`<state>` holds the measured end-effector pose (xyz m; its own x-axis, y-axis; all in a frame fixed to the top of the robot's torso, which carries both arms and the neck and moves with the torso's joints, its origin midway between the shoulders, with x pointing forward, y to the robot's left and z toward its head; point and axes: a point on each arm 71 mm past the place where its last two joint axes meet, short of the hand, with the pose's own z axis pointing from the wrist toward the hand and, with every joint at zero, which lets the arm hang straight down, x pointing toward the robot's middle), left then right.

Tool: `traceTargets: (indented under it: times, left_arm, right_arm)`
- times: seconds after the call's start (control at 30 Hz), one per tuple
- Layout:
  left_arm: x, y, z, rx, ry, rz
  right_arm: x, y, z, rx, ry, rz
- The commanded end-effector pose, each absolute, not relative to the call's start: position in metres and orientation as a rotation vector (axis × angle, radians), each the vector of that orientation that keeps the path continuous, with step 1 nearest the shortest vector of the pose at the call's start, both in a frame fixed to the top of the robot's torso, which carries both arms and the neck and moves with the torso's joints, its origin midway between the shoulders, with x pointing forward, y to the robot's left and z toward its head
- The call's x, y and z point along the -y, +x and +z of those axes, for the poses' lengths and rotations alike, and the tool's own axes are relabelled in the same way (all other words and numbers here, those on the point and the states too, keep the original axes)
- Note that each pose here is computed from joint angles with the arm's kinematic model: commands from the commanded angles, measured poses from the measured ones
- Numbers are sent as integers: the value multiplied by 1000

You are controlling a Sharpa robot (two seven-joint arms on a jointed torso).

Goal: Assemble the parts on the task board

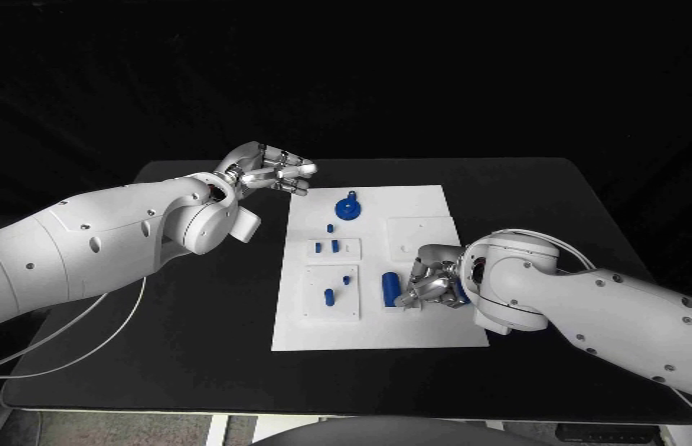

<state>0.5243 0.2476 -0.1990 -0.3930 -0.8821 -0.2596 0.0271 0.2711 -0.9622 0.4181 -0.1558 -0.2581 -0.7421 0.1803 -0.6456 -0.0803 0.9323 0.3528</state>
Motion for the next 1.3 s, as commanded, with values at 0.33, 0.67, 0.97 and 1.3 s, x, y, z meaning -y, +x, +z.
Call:
traceTargets:
  times: [0.33, 0.67, 0.97, 1.3]
  left_arm:
    - [-245, 524, -199, -1650, -797, -1281]
    - [-245, 524, -200, -1653, -797, -1281]
    - [-246, 524, -199, -1649, -794, -1283]
    - [-247, 524, -199, -1648, -794, -1282]
  right_arm:
    - [155, 416, -262, -2396, 47, 464]
    - [158, 417, -261, -2379, 66, 455]
    - [168, 414, -249, -2397, 155, 565]
    - [195, 432, -219, -2314, 292, 603]
